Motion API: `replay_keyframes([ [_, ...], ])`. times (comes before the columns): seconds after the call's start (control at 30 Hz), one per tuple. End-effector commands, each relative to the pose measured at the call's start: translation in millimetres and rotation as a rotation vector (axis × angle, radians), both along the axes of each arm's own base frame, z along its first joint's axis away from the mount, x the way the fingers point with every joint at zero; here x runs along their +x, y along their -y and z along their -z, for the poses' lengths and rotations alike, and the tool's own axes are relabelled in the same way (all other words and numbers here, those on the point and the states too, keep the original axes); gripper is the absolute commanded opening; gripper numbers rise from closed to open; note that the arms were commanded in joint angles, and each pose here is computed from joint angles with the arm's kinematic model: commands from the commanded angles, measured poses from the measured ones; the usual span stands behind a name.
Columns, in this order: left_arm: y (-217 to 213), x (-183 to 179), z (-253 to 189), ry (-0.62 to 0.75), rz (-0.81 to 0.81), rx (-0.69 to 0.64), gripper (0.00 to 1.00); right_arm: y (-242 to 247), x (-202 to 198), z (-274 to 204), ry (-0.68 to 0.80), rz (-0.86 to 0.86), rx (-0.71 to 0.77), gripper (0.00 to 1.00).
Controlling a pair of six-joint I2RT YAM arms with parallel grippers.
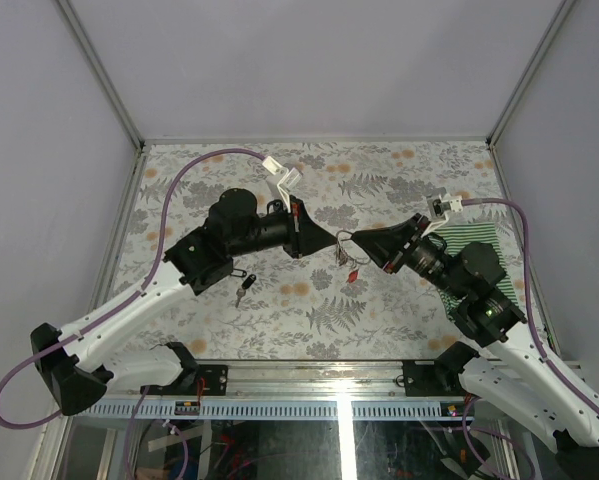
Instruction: Put the keys on the keyring
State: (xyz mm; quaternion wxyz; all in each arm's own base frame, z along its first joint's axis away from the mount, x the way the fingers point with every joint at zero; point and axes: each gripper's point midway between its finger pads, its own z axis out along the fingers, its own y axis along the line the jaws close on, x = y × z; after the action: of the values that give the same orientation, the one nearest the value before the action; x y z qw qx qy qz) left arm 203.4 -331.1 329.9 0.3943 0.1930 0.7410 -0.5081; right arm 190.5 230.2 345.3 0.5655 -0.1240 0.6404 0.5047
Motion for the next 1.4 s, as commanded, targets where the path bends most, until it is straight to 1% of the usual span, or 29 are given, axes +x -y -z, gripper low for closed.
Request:
replay_keyframes([
  [0.0, 0, 0, -23, 0.086, 0.009, -0.052, 0.05, 4, -7, -45, 0.02, -0.01, 0.168, 0.0],
  [0.3, 1, -3, -28, 0.101, 0.018, -0.069, 0.11, -2, -11, -48, -0.03, -0.06, 0.239, 0.0],
  [0.4, -1, -5, -33, 0.121, 0.02, -0.083, 0.15, -1, -10, -46, -0.037, -0.048, 0.236, 0.0],
  [0.5, -6, -9, -37, 0.147, 0.024, -0.094, 0.21, 2, -7, -43, -0.037, -0.026, 0.227, 0.0],
  [0.73, -17, -16, -38, 0.197, 0.017, -0.077, 0.32, 4, -15, -45, 0.034, -0.047, 0.24, 0.0],
  [0.87, -21, -18, -30, 0.233, 0.034, -0.042, 0.4, 1, -28, -54, 0.1, -0.11, 0.248, 0.0],
  [0.97, -22, -23, -27, 0.26, 0.063, -0.024, 0.45, -1, -39, -60, 0.153, -0.164, 0.243, 0.0],
  [1.2, -25, -28, -27, 0.327, 0.1, -0.005, 0.5, -4, -56, -67, 0.223, -0.243, 0.237, 0.0],
  [1.37, -24, -37, -38, 0.381, 0.143, -0.048, 0.5, -4, -63, -72, 0.238, -0.275, 0.245, 0.0],
])
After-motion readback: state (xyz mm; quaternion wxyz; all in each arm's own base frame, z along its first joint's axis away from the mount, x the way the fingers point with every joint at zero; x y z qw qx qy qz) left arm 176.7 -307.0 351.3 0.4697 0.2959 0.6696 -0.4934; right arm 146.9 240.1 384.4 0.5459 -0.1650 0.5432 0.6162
